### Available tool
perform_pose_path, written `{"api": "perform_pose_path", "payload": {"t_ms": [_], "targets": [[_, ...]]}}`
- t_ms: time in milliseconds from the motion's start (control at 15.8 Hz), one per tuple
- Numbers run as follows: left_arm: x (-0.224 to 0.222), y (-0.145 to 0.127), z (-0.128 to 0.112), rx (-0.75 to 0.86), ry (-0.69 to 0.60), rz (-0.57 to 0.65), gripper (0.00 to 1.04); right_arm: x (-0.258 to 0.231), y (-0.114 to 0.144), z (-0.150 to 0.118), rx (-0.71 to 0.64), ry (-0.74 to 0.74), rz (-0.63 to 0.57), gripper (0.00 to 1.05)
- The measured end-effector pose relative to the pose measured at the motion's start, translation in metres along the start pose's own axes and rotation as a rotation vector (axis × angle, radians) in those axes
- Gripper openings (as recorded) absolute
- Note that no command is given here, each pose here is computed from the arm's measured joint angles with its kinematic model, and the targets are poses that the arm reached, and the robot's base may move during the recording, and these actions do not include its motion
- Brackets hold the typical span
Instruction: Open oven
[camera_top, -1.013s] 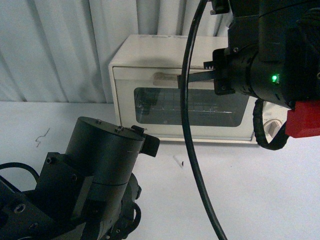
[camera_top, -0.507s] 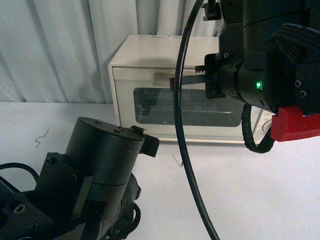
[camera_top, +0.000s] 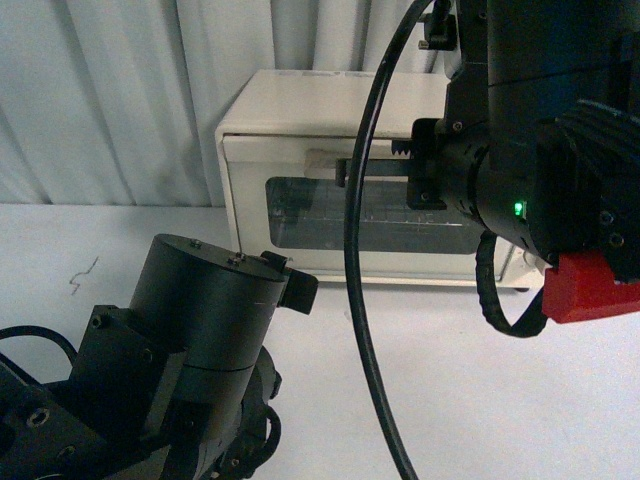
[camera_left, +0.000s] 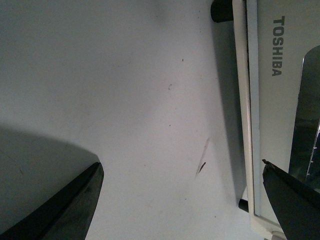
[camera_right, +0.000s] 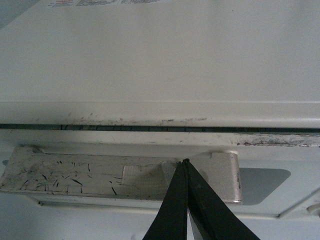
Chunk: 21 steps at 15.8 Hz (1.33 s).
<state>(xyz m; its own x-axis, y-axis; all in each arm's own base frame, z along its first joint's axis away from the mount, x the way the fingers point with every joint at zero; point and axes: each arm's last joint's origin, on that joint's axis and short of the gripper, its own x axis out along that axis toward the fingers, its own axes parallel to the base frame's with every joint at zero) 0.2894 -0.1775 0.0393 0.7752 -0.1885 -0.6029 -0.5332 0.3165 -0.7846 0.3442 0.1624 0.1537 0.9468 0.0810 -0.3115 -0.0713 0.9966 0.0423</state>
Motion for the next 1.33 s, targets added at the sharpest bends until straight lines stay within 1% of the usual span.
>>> {"api": "perform_pose_path", "payload": {"t_ms": [63,127,190,317,443,507,570,633,697,760,823,887,950,1013,1077,1140,1203,1267,1330], "targets": [[0.000,0.000,0.000,0.000,0.000,0.000,0.98,-0.008,0.002,-0.005,0.020,0.006,0.001,0.02],[0.000,0.000,0.000,0.000,-0.001,0.000,0.98,-0.030,0.009,-0.018,0.030,0.027,-0.005,0.02],[0.000,0.000,0.000,0.000,0.000,0.000,0.98,-0.054,0.007,-0.028,0.004,0.068,-0.003,0.02],[0.000,0.000,0.000,0.000,0.001,-0.001,0.98,-0.078,0.004,-0.028,-0.020,0.068,-0.019,0.02],[0.000,0.000,0.000,0.000,0.002,0.000,0.98,-0.114,-0.004,-0.017,-0.061,0.047,-0.061,0.02],[0.000,0.000,0.000,-0.001,0.003,0.000,0.98,-0.149,-0.030,-0.021,-0.078,0.073,-0.226,0.02],[-0.001,0.001,0.000,-0.002,-0.001,0.001,0.98,-0.203,-0.056,-0.053,-0.092,0.132,-0.323,0.18],[-0.001,0.001,0.000,-0.001,0.000,0.004,0.98,-0.228,-0.071,-0.057,-0.019,0.135,-0.365,0.31],[-0.001,0.001,0.000,-0.002,0.001,0.002,0.98,-0.236,-0.087,-0.060,0.101,0.140,-0.421,0.40],[-0.001,0.001,0.000,-0.002,0.002,0.003,0.98,-0.241,-0.101,-0.070,0.199,0.177,-0.479,0.49],[-0.001,0.001,0.000,0.001,-0.002,0.004,0.98,-0.243,-0.109,-0.079,0.260,0.208,-0.520,0.56],[-0.001,0.001,0.000,0.001,-0.004,0.004,0.98,-0.243,-0.111,-0.083,0.332,0.201,-0.523,0.67],[-0.001,0.001,0.000,0.000,-0.001,0.003,0.98,-0.244,-0.108,-0.077,0.371,0.155,-0.476,0.80],[-0.001,0.001,0.000,0.000,0.003,0.003,0.98,-0.243,-0.102,-0.067,0.380,0.111,-0.438,0.94],[-0.001,0.001,0.000,0.000,0.000,0.003,0.98,-0.233,-0.094,-0.063,0.362,0.095,-0.409,0.99],[-0.001,0.001,0.000,0.000,-0.002,0.003,0.98,-0.223,-0.084,-0.066,0.321,0.102,-0.387,0.98],[-0.001,0.001,0.000,0.000,0.000,0.003,0.98,-0.217,-0.077,-0.071,0.276,0.120,-0.395,0.98],[-0.001,0.001,0.000,0.000,0.003,0.003,0.98,-0.215,-0.076,-0.076,0.238,0.154,-0.406,0.98],[-0.001,0.001,0.000,-0.001,0.003,0.002,0.98,-0.212,-0.075,-0.077,0.247,0.123,-0.383,0.97]]}}
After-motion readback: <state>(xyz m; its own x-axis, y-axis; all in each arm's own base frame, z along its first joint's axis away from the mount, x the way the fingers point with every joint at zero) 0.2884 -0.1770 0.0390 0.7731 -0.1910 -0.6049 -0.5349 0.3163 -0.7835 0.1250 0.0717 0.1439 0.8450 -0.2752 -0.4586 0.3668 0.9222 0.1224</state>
